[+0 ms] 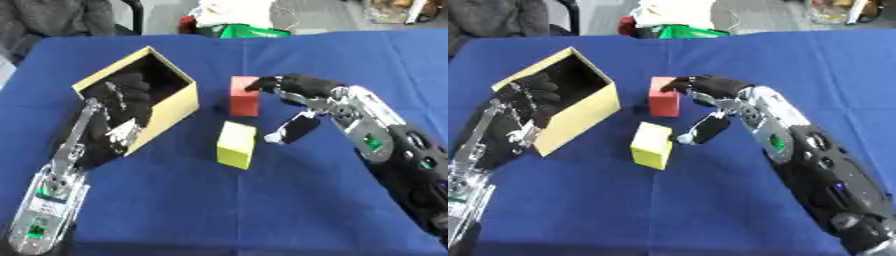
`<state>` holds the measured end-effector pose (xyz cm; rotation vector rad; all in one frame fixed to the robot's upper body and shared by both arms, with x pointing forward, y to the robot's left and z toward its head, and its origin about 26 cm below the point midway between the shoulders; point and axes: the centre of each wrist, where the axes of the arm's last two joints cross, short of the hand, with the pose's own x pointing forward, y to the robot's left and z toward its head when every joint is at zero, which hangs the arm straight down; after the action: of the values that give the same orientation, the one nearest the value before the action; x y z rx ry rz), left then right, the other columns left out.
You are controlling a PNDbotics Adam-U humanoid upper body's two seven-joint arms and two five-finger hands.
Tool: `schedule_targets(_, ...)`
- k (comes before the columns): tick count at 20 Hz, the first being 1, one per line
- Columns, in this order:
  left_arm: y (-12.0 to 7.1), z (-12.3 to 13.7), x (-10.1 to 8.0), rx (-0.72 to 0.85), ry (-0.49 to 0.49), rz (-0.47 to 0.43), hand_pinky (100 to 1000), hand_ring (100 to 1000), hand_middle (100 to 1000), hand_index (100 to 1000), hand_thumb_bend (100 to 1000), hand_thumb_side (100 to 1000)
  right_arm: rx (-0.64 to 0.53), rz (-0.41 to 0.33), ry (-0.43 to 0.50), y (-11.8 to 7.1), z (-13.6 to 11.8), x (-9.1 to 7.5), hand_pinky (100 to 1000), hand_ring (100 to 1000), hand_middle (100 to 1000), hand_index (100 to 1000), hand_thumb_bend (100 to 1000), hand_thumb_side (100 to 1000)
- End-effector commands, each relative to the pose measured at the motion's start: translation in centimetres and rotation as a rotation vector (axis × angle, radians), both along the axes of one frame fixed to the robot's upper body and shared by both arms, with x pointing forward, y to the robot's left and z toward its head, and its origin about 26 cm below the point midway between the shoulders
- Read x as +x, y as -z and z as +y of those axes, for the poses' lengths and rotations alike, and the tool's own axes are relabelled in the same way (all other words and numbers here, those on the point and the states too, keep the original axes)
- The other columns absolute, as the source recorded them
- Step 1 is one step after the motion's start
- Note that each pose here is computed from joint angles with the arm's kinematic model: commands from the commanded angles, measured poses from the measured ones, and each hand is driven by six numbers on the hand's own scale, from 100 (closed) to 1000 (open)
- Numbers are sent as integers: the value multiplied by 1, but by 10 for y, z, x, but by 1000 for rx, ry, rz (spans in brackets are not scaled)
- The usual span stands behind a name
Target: Pick up objects on the table and place them in the box.
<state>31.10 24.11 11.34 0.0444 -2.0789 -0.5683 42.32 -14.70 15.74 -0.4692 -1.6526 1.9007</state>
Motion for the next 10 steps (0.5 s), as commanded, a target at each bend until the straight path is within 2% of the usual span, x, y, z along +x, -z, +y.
schedule_targets(1, -12, 2, 0, 8, 4, -42, 688, 723, 713, 857, 375, 511, 15, -38, -26, -21, -3, -6, 831, 901, 914, 1000, 407, 477)
schedule_targets(5, -14, 3, -1, 7, 1, -51, 688, 723, 713, 857, 376, 508, -4, -33, -68, -28, 0, -18, 832, 900, 913, 1000, 405, 480)
schedule_targets(10, -15, 4, -2, 8, -3, -53, 688, 724, 713, 858, 376, 508, -62, 7, -130, -24, 10, -29, 833, 899, 915, 1000, 400, 482)
